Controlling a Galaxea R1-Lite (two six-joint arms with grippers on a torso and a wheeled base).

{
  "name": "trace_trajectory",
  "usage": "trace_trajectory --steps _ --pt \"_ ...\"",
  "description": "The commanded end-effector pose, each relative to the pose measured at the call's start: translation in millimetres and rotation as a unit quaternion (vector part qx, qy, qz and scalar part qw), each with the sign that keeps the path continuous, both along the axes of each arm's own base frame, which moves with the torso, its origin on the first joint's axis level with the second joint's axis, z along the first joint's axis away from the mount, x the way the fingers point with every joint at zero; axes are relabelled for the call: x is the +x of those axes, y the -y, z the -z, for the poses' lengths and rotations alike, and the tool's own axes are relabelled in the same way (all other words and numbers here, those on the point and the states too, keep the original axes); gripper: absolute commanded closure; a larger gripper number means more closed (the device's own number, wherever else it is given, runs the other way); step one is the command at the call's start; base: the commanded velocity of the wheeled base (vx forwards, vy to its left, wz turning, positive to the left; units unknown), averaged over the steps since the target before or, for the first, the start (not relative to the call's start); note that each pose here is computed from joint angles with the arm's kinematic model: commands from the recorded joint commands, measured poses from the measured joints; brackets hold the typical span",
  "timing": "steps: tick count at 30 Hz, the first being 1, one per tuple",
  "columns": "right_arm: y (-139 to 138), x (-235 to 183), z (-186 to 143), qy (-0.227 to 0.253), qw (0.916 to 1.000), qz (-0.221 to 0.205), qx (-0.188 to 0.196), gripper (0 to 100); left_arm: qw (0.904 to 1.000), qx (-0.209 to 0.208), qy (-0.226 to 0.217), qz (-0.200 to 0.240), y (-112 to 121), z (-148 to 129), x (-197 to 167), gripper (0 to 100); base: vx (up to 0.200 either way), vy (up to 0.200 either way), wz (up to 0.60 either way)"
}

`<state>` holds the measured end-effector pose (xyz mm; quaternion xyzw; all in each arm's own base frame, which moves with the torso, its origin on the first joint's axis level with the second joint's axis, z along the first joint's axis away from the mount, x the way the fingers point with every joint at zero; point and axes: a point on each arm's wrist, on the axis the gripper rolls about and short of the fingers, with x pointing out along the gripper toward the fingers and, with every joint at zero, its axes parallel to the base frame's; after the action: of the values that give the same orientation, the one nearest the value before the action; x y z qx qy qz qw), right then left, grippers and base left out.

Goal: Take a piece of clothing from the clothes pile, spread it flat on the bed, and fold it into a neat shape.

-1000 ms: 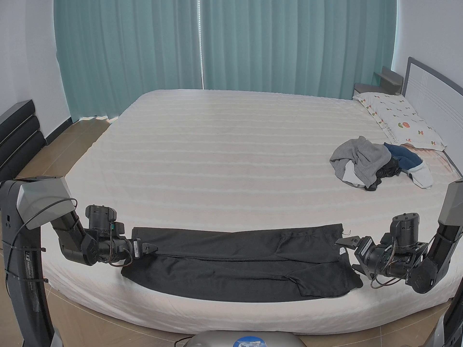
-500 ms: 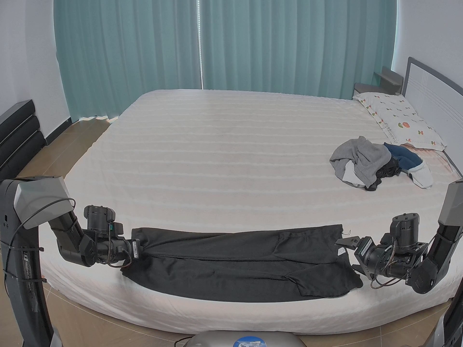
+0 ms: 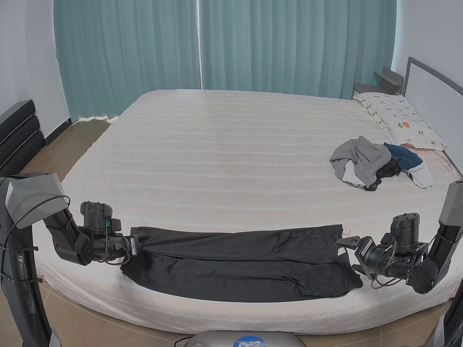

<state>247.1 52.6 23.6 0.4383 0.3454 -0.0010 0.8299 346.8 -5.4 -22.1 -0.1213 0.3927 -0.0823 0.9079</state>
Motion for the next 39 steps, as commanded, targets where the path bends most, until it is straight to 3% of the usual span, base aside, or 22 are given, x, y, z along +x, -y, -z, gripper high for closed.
trace_trajectory --steps 1,24,36,39 --pt "0.1 -0.1 -0.2 0.000 1.0000 0.000 0.000 0 1.0000 0.001 0.002 0.000 0.1 -1.0 0.0 100 0.000 0.000 0.00" --pt "0.2 1.2 -1.3 0.004 1.0000 0.001 0.001 0 0.9984 -0.027 0.030 -0.040 9.6 -12.5 10.2 100 0.000 0.000 0.00" --pt "-0.5 0.7 -0.7 0.003 1.0000 -0.001 0.001 0 0.9977 -0.010 0.054 -0.040 28.8 -28.1 15.0 100 0.000 -0.200 0.00" --pt "-0.8 0.3 -0.1 0.001 1.0000 -0.002 0.001 0 0.9974 -0.001 0.056 -0.044 33.3 -45.6 16.4 100 0.000 -0.200 0.00"
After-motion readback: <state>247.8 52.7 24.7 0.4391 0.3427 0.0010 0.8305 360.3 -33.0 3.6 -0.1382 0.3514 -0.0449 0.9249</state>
